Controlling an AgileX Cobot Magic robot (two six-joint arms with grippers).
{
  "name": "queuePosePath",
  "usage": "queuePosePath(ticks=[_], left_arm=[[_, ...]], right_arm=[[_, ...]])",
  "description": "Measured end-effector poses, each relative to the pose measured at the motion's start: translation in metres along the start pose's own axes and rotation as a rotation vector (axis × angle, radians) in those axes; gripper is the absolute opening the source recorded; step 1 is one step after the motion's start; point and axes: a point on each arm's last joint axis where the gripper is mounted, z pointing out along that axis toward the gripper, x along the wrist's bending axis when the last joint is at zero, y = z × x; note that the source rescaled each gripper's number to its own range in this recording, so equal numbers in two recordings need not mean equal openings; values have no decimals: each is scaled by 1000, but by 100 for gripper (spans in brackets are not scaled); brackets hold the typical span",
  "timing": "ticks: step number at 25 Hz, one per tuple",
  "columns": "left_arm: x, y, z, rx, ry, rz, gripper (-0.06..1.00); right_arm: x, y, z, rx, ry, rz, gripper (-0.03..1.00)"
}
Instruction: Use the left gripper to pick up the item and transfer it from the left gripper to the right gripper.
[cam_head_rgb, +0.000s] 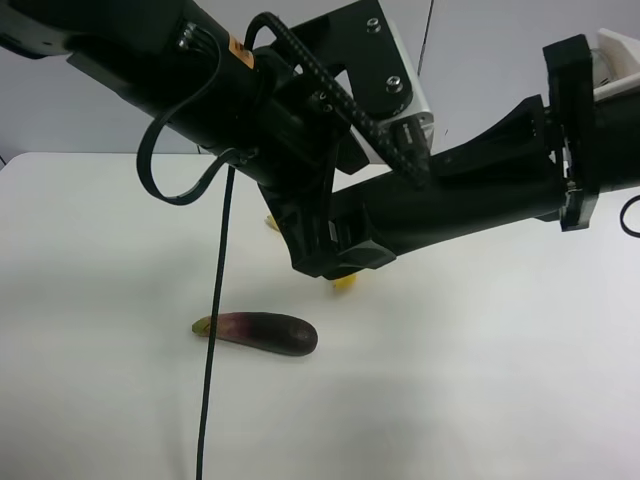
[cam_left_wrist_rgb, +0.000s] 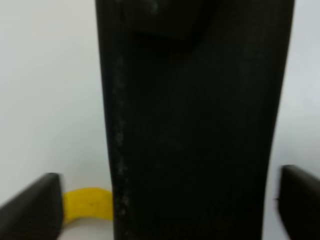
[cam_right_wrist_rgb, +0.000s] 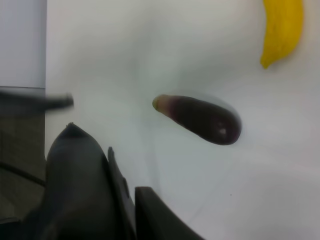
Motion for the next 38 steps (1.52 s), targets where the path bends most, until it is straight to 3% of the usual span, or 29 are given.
queuePosePath(ticks=[3,8,16,20,25,32,38], left_arm=[[0,0,0,0,0,-2,98],[-1,2,-6,-6,0,2,99],[-9,13,-63,-44,7,37,99],[-17,7,-93,33,-1,-16,99],[-27,-9,-121,202,-18,-169,99],[-48,-55,-136,346,32,-248,99],[-76,-100,-154,366,75,-346,99]], right_arm=[[0,0,0,0,0,0,2],[0,0,0,-1,0,0,2],[0,0,0,-1,0,0,1],[0,0,0,-1,0,0,1],[-1,0,0,4,-12,-6,1],[-1,0,0,5,-16,-8,1],[-1,0,0,5,-16,-8,1]])
